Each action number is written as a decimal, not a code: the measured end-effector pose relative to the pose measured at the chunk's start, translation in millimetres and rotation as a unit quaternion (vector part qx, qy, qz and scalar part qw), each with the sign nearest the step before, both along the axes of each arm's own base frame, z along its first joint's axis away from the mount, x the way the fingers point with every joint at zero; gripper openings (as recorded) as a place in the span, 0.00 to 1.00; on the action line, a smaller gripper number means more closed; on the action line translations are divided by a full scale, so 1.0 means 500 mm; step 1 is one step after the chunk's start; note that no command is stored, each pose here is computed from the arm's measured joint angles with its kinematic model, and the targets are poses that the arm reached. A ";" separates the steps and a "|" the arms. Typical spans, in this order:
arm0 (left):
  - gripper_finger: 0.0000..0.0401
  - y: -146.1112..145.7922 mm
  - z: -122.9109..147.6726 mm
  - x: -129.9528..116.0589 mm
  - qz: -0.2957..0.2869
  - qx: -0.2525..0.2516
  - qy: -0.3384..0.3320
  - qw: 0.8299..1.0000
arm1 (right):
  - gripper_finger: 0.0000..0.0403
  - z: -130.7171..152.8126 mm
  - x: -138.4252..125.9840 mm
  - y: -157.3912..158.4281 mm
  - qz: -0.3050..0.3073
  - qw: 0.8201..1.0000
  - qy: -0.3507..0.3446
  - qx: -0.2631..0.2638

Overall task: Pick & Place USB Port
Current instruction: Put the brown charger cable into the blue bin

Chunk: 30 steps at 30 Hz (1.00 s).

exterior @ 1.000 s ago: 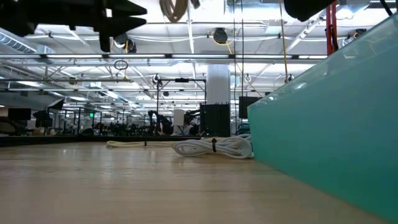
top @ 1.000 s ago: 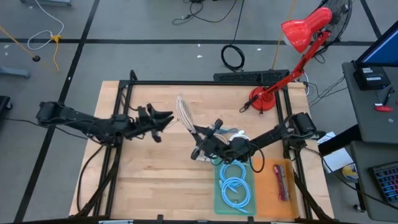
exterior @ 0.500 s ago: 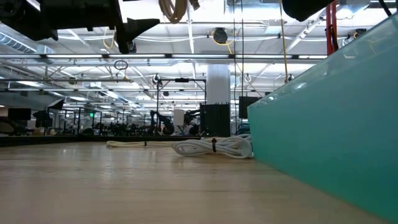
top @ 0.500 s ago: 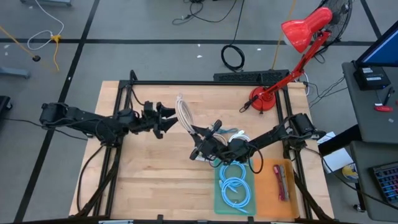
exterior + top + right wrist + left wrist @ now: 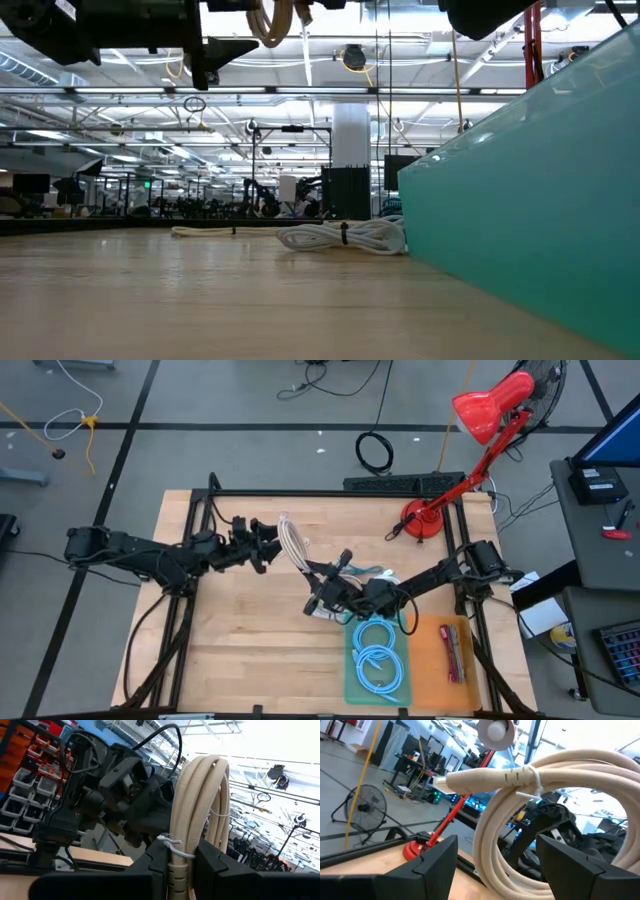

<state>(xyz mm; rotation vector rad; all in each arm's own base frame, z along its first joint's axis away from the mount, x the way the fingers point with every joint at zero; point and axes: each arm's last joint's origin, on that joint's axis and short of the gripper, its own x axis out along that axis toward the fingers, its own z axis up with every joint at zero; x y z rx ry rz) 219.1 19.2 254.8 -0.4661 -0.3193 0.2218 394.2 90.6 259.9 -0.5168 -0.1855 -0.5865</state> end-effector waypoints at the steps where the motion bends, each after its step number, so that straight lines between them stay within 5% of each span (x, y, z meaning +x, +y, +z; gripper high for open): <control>1: 0.68 0.002 0.005 0.004 0.001 0.000 0.000 1.000 | 0.10 0.000 0.000 0.000 0.001 1.000 -0.002 0.003; 12: 0.65 0.006 0.003 0.070 -0.003 -0.002 0.043 0.999 | 0.10 -0.001 0.001 0.000 0.000 1.000 0.003 0.001; 16: 0.48 0.006 -0.001 0.074 -0.003 0.000 0.048 0.999 | 0.10 -0.001 0.000 -0.001 -0.008 1.000 0.008 -0.004; 22: 0.09 0.004 0.001 0.074 -0.021 0.018 0.049 0.998 | 0.10 -0.005 0.001 0.001 -0.013 1.000 0.020 -0.009; 27: 0.08 0.002 -0.009 0.074 -0.036 0.022 0.079 0.996 | 0.22 -0.019 0.007 0.004 0.007 0.998 0.056 -0.021; 30: 0.08 0.002 -0.014 0.069 -0.033 0.022 0.111 0.993 | 0.33 -0.021 0.005 -0.001 -0.033 0.998 0.058 -0.003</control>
